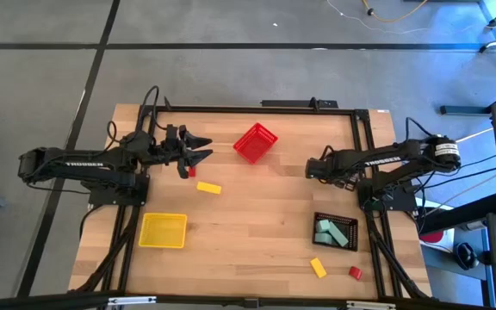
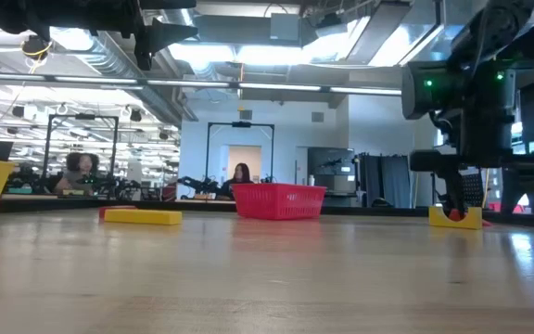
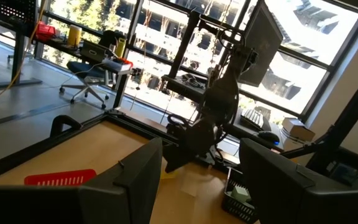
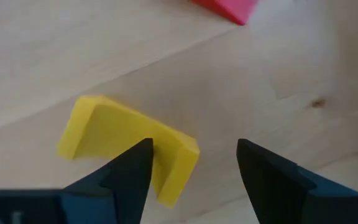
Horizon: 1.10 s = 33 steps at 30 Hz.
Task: Sort & place blocks by color
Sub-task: Put the top right yellow block into the red bin
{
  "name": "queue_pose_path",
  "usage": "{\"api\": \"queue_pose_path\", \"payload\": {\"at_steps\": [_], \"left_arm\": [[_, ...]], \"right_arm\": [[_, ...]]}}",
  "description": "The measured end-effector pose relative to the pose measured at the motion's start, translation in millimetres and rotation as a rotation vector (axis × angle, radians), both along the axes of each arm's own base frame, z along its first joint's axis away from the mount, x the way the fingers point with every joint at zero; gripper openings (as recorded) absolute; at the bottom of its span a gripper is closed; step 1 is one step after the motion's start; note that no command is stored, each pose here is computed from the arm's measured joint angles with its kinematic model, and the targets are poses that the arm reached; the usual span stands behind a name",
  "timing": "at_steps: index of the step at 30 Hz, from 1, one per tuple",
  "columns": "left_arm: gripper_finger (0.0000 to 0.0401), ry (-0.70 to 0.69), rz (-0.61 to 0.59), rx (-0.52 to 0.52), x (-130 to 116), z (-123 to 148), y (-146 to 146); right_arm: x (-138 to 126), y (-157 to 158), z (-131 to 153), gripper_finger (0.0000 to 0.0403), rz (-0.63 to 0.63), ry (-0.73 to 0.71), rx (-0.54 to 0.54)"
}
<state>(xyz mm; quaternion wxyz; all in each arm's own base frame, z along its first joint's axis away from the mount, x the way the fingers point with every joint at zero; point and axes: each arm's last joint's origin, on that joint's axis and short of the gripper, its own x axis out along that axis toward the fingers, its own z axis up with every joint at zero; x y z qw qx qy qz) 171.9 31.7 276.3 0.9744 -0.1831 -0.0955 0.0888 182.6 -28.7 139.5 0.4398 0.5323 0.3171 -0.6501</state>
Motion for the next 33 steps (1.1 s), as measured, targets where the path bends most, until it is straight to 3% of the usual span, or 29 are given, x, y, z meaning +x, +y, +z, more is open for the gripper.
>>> {"api": "queue_pose_path", "payload": {"at_steps": [9, 12, 16, 20, 25, 33], "left_arm": [[0.0207, 0.000, 0.000, 0.000, 0.0, 0.0, 0.0], [0.0207, 0.000, 0.000, 0.001, 0.0, 0.0, 0.0], [0.0207, 0.000, 0.000, 0.001, 0.0, 0.0, 0.0], [0.0207, 0.000, 0.000, 0.001, 0.0, 0.0, 0.0], [0.0207, 0.000, 0.007, 0.000, -0.1, 0.0, 0.1], [0.0207, 0.000, 0.008, -0.001, -0.1, 0.0, 0.2]], "right_arm": [[-1.4, -0.6, -1.2, 0.0180, -0.042, -0.003, -0.029], [-4.2, -0.3, -1.1, 0.0136, -0.036, 0.027, -0.026], [-6.4, -0.5, 1.9, 0.0042, 0.040, 0.058, -0.044], [-13.7, 0.0, 15.9, 0.0028, 0.139, 0.035, -0.072], [-24.0, -2.0, 53.3, 0.0028, 0.280, -0.128, -0.244], [-17.8, -2.4, 115.2, 0.0028, 0.692, -0.560, -0.617]]}}
